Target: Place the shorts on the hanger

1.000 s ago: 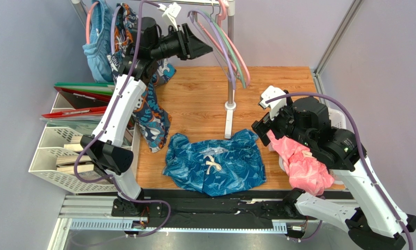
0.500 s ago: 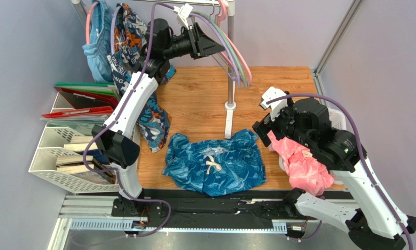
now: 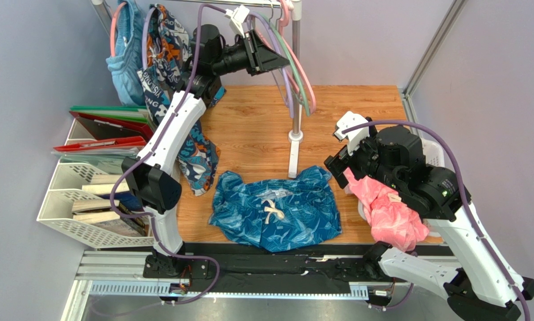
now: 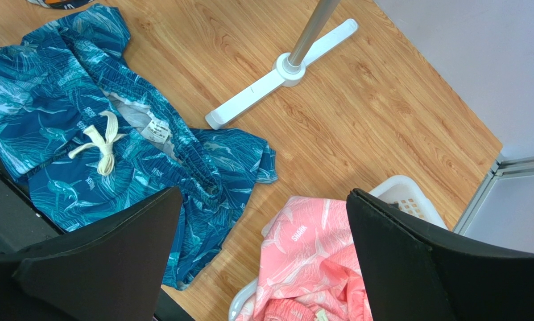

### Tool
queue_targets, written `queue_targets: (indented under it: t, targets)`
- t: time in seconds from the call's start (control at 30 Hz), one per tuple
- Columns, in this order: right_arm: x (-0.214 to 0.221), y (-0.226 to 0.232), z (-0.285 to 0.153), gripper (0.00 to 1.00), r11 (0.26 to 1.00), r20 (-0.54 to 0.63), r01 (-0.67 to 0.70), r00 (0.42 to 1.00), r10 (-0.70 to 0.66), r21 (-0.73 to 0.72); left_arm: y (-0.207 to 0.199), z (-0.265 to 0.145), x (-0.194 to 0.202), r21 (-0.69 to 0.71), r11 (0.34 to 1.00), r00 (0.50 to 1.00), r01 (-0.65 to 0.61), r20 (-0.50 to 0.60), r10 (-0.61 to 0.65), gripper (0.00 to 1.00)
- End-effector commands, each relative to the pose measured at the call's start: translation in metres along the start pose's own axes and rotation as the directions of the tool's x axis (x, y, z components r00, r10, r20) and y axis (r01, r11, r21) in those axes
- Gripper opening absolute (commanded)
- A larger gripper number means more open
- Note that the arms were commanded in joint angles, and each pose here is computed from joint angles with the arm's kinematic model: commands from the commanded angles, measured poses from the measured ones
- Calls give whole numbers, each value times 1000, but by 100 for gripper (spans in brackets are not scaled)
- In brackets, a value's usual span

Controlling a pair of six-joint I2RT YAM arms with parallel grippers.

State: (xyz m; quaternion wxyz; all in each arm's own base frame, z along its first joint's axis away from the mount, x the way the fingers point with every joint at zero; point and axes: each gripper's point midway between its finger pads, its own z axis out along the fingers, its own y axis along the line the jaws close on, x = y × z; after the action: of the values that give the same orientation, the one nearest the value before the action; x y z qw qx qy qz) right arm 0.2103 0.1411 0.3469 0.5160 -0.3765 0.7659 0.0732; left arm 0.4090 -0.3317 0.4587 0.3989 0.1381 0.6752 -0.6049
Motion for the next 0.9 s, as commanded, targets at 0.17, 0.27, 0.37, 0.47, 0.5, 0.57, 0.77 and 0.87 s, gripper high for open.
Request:
queue_targets:
  t: [0.17, 0.27, 0.37, 0.47, 0.5, 0.57, 0.77, 0.87]
  targets:
    - [-5, -5, -5, 100, 1000, 26, -5, 1000, 4, 25, -36, -15, -18, 64, 997, 998, -50, 47, 47, 19]
    - [-6, -6, -6, 100, 1000, 30, 1, 1000, -1, 28, -45, -25, -23, 64, 996, 996, -67, 67, 62, 16]
    - [-10, -9, -7, 100, 999, 38, 10, 999, -11, 37, -59, -38, -33, 76, 994, 992, -79, 105, 70, 10]
    - [-14, -13, -9, 100, 998, 47, 24, 999, -26, 53, -64, -51, -44, 62, 997, 989, -55, 141, 46, 3]
    - [-15, -14, -10, 100, 998, 51, 28, 998, -31, 59, -67, -56, -45, 61, 997, 989, -37, 144, 28, 0]
    - [-19, -17, -11, 100, 997, 61, 43, 997, -47, 66, -62, -61, -45, 44, 999, 989, -15, 149, 9, 0]
    - [-49, -27, -15, 100, 994, 139, 54, 988, -67, 96, -65, -77, -25, 5, 998, 989, 66, 135, -66, 0]
    - [-83, -28, -21, 100, 996, 239, 28, 970, -47, 80, -62, -91, -11, -60, 993, 983, 98, 162, -87, 0]
